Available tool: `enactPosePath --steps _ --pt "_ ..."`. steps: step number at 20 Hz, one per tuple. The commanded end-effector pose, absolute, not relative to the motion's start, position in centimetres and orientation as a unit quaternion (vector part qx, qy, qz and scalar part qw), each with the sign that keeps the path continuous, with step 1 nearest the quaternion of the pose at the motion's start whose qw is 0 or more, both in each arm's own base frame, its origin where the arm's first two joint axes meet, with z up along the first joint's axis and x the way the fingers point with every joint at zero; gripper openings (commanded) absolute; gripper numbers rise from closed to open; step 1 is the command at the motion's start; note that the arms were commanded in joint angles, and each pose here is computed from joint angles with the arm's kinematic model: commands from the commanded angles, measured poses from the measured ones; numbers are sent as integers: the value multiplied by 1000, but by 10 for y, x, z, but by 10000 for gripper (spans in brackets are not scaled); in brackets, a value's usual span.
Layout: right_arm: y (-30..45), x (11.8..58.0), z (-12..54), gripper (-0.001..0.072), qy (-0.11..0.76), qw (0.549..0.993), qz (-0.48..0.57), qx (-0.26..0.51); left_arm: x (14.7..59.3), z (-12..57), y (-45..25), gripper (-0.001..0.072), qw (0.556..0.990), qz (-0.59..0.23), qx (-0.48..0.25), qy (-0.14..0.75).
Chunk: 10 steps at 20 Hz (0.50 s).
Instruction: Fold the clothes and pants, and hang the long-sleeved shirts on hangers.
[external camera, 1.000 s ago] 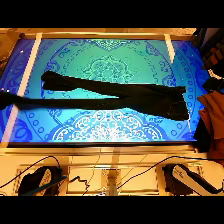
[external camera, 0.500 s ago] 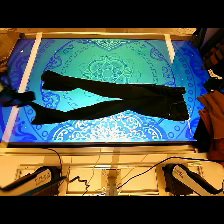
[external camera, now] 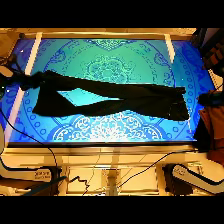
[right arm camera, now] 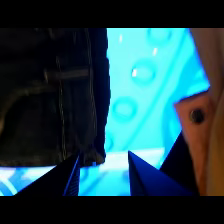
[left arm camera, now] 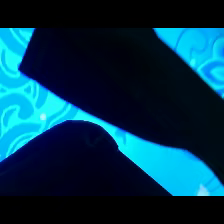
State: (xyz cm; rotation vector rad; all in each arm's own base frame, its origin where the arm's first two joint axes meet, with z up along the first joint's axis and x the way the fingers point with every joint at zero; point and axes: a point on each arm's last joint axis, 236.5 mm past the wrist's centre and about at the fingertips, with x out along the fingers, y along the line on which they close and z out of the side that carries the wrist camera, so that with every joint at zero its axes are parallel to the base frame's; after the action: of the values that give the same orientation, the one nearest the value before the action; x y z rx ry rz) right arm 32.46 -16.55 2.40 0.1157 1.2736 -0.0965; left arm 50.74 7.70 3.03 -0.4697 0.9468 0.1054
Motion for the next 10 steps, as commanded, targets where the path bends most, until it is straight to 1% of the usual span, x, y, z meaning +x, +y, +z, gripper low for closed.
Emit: enactPosePath --steps 1,3,5,6,7,8,9,10 --pt "-147 274 -23 323 653 749 16 112 551 82 98 28 913 68 -226 332" --pt "-140 267 -32 323 634 755 39 162 560 88 105 28 922 76 -225 306" --pt "-137 262 -37 331 614 765 65 183 563 88 108 28 924 79 -224 301" --pt "-138 256 -42 403 616 763 69 183 563 87 108 29 923 79 -224 301" --pt "-139 248 -47 421 624 757 69 178 563 86 108 63 924 79 -223 302" --pt "-140 240 -53 423 636 750 73 167 562 86 109 241 924 80 -221 302" --pt "-139 236 -59 428 643 745 78 163 562 86 109 488 924 80 -221 303" --pt "-137 236 -63 430 642 745 89 160 561 85 107 661 922 78 -221 307"
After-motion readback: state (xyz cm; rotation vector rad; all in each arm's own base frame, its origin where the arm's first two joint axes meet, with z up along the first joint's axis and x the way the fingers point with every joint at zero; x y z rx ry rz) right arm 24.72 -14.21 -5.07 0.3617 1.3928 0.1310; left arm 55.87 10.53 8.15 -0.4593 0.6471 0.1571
